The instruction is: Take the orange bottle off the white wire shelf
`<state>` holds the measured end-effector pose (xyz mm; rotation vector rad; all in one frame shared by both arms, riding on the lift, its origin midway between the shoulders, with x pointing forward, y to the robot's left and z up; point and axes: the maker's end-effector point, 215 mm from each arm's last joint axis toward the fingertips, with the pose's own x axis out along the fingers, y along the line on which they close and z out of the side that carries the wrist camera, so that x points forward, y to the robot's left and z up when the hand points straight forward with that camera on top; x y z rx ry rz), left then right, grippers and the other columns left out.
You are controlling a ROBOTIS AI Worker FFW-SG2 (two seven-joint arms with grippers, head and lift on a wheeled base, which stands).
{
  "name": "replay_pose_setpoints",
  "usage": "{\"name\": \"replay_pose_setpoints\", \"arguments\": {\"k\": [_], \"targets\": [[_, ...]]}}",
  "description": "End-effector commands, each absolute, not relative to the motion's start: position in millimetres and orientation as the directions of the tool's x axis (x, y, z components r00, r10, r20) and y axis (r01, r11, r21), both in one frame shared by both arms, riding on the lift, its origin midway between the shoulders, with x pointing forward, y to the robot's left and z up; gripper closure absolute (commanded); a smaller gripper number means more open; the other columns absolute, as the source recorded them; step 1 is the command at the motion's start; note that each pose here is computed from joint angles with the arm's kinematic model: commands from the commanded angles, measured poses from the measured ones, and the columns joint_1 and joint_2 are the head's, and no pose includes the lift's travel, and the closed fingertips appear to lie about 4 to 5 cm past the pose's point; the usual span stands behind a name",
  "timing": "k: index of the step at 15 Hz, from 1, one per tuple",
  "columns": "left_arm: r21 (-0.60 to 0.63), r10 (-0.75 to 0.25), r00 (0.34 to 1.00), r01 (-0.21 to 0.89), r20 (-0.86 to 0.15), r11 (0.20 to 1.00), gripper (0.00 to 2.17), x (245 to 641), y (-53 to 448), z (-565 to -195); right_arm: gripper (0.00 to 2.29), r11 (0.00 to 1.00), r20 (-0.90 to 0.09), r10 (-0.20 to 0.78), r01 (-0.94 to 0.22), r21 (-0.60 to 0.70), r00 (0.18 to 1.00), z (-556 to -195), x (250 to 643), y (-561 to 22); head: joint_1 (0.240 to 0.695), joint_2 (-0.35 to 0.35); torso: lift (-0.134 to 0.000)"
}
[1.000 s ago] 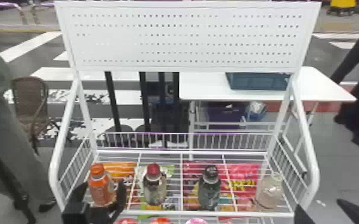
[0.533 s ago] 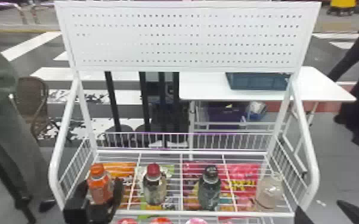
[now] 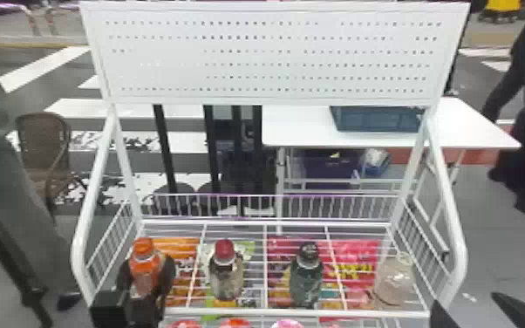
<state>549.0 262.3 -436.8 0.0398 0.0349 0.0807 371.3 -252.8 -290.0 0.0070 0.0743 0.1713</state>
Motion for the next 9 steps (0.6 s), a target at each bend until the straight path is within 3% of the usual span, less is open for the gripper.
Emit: {"name": "replay_pose_setpoints", "arguments": {"k": [1,9], "targets": [[0.039,0.080,0.996,-0.079,-0.026,0.996,0.67,547.0,261.5,-432.7,0.15,0.985,-0.071,0.170,-0.169,0.013,0.983,-289.1,372.4,-252.7,0.499,0.000,0.000],[0.020,0.036,0.996,-0.038,0.082,0.999,0.67,512.3,241.6,-362.3,0.15,0.985,-0.069,0.174,-0.173,0.020,0.982,-291.2,375.6,-249.8,0.499,0.000,0.000]]}}
